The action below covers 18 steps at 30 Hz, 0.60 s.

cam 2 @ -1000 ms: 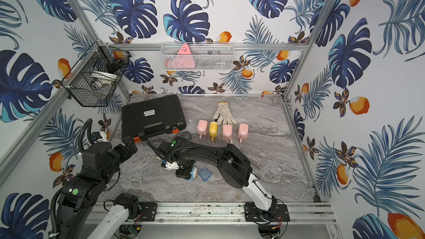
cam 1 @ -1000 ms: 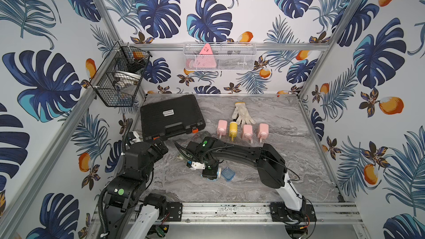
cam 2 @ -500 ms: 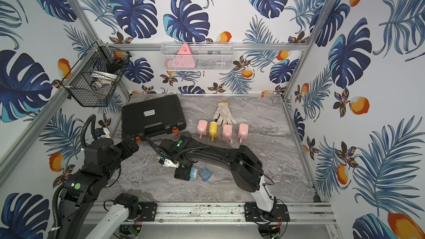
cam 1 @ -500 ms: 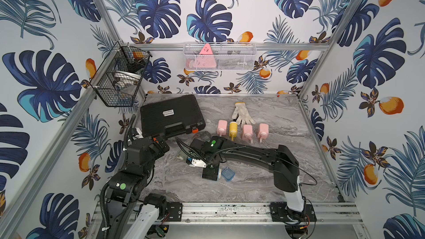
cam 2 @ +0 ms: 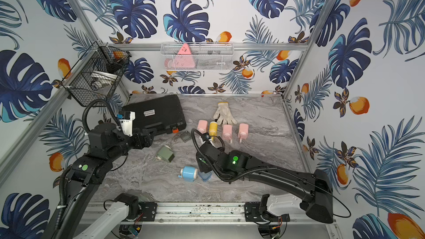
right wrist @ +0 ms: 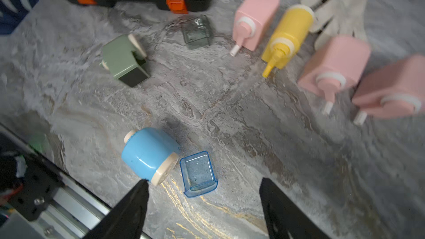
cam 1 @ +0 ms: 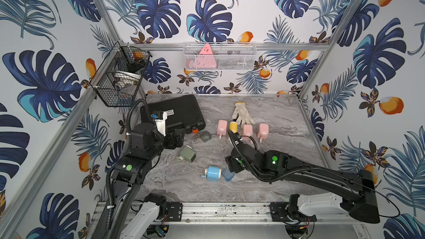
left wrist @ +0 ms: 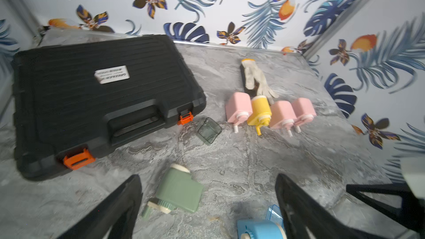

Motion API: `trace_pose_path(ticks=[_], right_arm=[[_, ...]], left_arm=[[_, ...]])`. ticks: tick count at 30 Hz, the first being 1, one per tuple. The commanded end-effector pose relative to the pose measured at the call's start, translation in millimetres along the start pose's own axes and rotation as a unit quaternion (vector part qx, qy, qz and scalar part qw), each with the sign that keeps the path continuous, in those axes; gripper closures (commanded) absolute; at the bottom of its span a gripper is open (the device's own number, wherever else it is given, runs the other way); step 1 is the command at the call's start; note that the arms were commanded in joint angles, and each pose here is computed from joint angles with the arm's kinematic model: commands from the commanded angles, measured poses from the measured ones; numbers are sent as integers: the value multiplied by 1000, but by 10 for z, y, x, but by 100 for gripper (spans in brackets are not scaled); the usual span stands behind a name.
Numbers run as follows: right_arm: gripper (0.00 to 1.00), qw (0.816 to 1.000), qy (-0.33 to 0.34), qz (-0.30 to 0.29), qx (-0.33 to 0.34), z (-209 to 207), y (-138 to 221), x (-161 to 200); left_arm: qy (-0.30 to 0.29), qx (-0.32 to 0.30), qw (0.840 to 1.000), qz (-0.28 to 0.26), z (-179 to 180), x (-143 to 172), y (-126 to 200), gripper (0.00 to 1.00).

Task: Put the tray back into the pencil sharpener
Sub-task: Place the pencil sharpener at the center of the board.

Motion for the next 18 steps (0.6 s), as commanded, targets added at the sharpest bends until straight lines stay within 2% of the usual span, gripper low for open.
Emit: trace_pose_path(ticks=[1, 4, 6, 9, 14, 18], right_arm=[[22, 977, -214, -1, 3, -140, 15, 190], [27, 956, -291, 16, -11, -227, -8, 412], [31, 945, -326, 27, -16, -260, -40, 526], [35, 932, -358, 46, -23, -265, -123, 659], [41, 920, -384, 82, -14, -252, -267, 833], [44, 902, -420, 94, -36, -239, -359, 955]], left_arm=[[-87, 79, 993, 1, -147, -50, -18, 10], [-145, 118, 982, 22, -244, 20, -73, 12], [-190, 157, 968, 55, -341, 142, -129, 12], [-259, 180, 943, 110, -460, 348, -221, 13], [-376, 174, 886, 207, -579, 720, -330, 13], [-429, 223, 843, 238, -650, 910, -379, 9]])
Point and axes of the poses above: each gripper's point midway between its finger pads, its own y axis back along the fingers, its own z axis along the line the jaws close on, x = y × z, the point moved 9 cm from there along y, back along the fingers, and after that the axes turned 8 degrees about y, right-handed, at the moved point
